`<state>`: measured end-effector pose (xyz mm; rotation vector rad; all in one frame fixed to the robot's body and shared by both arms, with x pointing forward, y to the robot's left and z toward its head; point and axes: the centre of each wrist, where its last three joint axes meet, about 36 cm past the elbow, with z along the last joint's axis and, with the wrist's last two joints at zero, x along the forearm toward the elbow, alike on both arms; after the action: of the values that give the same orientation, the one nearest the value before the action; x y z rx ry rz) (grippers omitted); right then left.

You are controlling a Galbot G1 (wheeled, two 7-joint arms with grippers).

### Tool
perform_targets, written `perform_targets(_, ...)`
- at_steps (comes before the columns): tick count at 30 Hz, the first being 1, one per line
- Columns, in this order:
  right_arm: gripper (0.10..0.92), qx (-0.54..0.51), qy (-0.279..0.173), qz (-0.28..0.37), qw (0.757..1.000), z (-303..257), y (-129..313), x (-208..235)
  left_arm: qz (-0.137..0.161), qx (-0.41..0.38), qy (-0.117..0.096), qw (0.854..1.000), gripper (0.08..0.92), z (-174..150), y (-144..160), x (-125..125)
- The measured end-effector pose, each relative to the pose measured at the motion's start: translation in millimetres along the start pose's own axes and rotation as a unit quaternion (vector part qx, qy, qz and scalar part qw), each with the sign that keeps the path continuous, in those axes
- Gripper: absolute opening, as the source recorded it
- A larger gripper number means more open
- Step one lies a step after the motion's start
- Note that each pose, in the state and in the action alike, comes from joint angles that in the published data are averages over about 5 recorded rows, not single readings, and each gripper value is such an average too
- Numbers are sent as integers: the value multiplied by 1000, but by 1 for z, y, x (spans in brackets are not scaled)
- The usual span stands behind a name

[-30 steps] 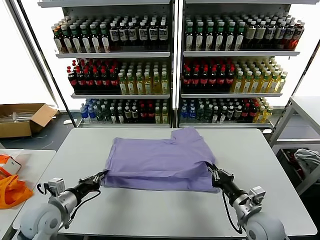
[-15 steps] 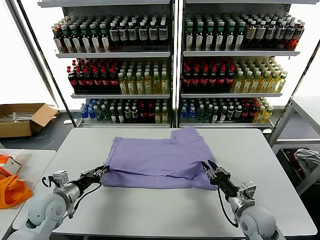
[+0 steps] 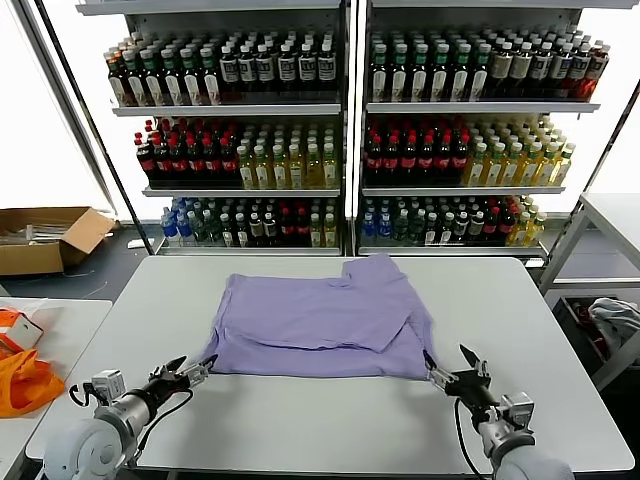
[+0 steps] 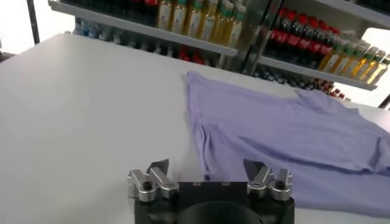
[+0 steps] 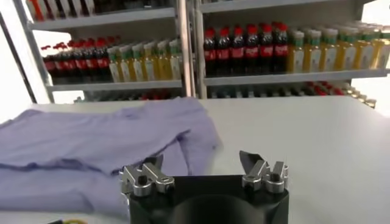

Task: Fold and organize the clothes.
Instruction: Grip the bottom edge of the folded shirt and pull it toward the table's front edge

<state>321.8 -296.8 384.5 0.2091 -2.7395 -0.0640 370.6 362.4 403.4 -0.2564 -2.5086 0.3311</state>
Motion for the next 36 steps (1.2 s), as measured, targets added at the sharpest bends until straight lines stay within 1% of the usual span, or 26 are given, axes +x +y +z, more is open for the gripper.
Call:
perform_targets(4, 791, -10, 9, 3, 1000, 3, 5, 3, -4, 6, 3, 1000, 821, 7, 0, -1)
perform_targets(7, 718, -17, 13, 4, 1000, 4, 9, 2, -7, 9, 2, 1000, 822, 7, 2, -3)
perform_targets(12, 571, -27, 18, 3, 999, 5, 16, -4, -6, 15, 1, 1000, 823, 7, 3, -6)
perform_targets(15, 484, -32, 19, 0, 999, 5, 19, -8, -6, 18, 2, 1000, 811, 8, 2, -8)
perform_targets(17, 424, -34, 21, -1, 999, 5, 20, -10, -4, 20, 4, 1000, 787, 10, 2, -9)
perform_targets(21, 311, -39, 23, -2, 999, 6, 22, -13, -1, 23, 6, 1000, 692, 13, 1, -12)
perform_targets(27, 147, -42, 22, -6, 999, 7, 26, -15, 3, 26, 9, 1000, 518, 18, 2, -13)
perform_targets(30, 116, -41, 20, -8, 999, 6, 25, -14, 4, 26, 10, 1000, 432, 20, 2, -13)
perform_targets(36, 116, -36, 14, -13, 999, 4, 23, -8, 8, 21, 16, 1000, 258, 25, 1, -9)
